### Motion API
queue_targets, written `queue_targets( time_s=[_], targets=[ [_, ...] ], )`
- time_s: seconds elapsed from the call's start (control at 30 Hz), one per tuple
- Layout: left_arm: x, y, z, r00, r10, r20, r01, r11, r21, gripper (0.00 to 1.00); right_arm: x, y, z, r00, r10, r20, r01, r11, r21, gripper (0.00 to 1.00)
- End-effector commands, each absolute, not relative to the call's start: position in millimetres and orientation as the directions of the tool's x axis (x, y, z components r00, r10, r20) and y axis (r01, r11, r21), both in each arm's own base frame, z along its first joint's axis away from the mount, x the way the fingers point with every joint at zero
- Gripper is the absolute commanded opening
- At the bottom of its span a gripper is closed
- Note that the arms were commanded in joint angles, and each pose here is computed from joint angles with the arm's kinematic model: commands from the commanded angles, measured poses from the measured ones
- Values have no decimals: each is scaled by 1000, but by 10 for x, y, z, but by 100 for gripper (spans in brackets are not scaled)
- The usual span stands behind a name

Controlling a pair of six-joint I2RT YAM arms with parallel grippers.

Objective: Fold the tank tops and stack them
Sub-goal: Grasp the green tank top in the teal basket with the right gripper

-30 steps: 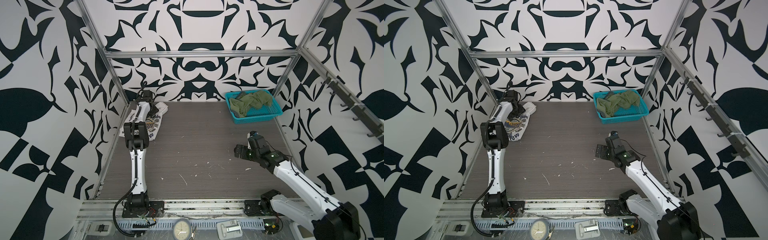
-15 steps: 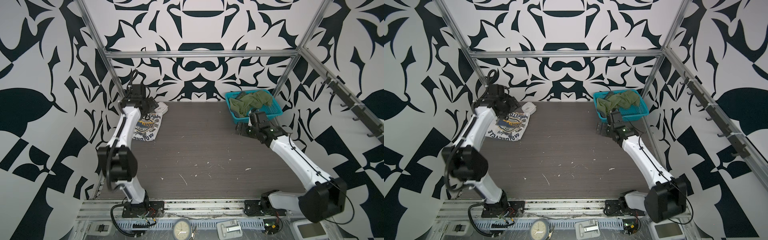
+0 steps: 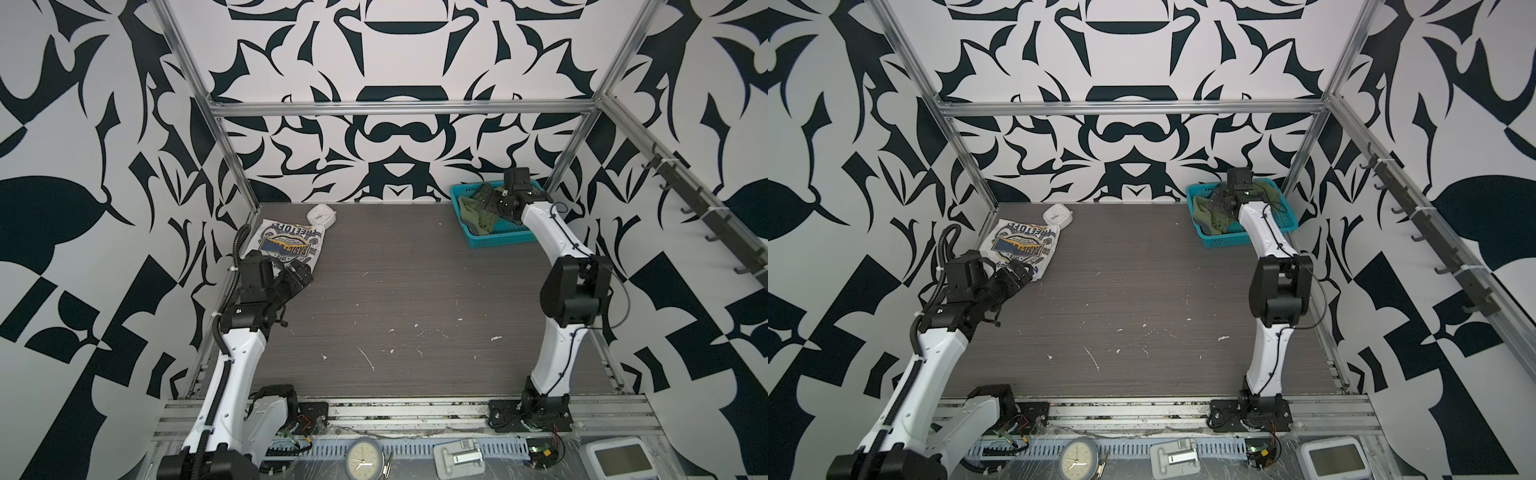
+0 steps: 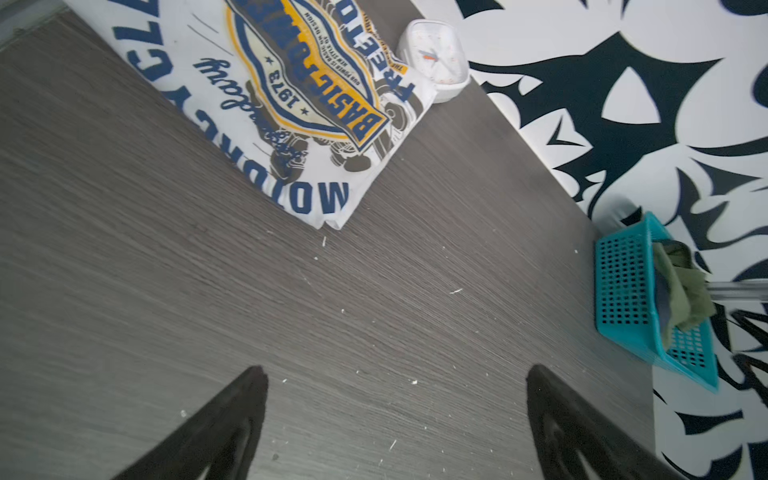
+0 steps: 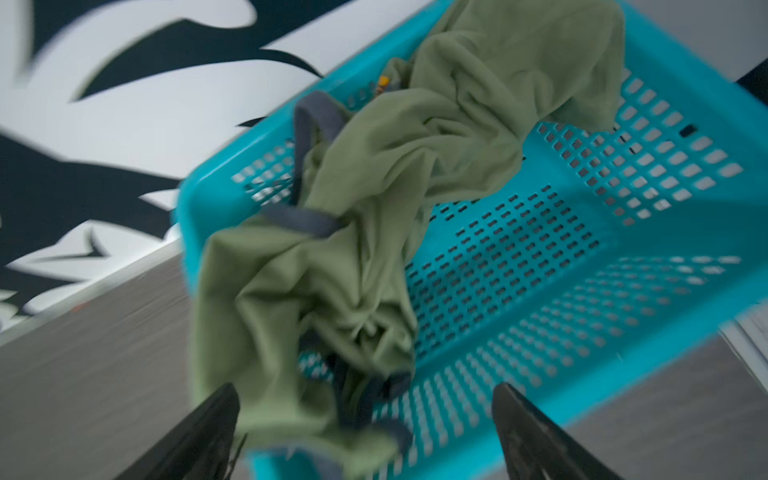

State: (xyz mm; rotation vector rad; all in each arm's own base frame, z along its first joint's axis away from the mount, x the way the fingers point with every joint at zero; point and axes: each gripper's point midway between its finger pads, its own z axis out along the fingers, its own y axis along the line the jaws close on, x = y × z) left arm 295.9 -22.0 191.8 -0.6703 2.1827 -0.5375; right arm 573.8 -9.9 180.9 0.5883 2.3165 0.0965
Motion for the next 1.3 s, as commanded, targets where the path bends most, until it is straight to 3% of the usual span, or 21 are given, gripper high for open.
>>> queue_targets(
  time_s=[0.0, 0.43, 0.7, 0.83, 1.03, 1.27],
  targets=[
    [2967, -328, 1894, -571, -612, -547, -231, 759, -609, 99, 5957, -241, 1907, -570, 494, -656, 429, 860, 275, 96],
    [2841, -342, 1509, -608, -620, -495, -276, 751, -600, 99, 6620, -383, 892, -576, 604, -552, 482, 795, 368, 89],
    [2889, -318, 1471, -610, -618, -496, -288, 756, -588, 99, 6658, -432, 529, -586, 609, -534, 511, 790, 339, 54],
    [2870, -304, 1439, -619, -611, -493, -298, 764, -572, 100, 6643, -435, 654, -587, 592, -552, 500, 802, 328, 24],
    [2855, -295, 1430, -614, -614, -497, -300, 763, -572, 99, 6556, -305, 1248, -557, 529, -640, 448, 841, 304, 3],
    [2836, -293, 1450, -610, -614, -501, -298, 764, -573, 100, 6348, -178, 1887, -497, 483, -720, 399, 865, 305, 0]
  ],
)
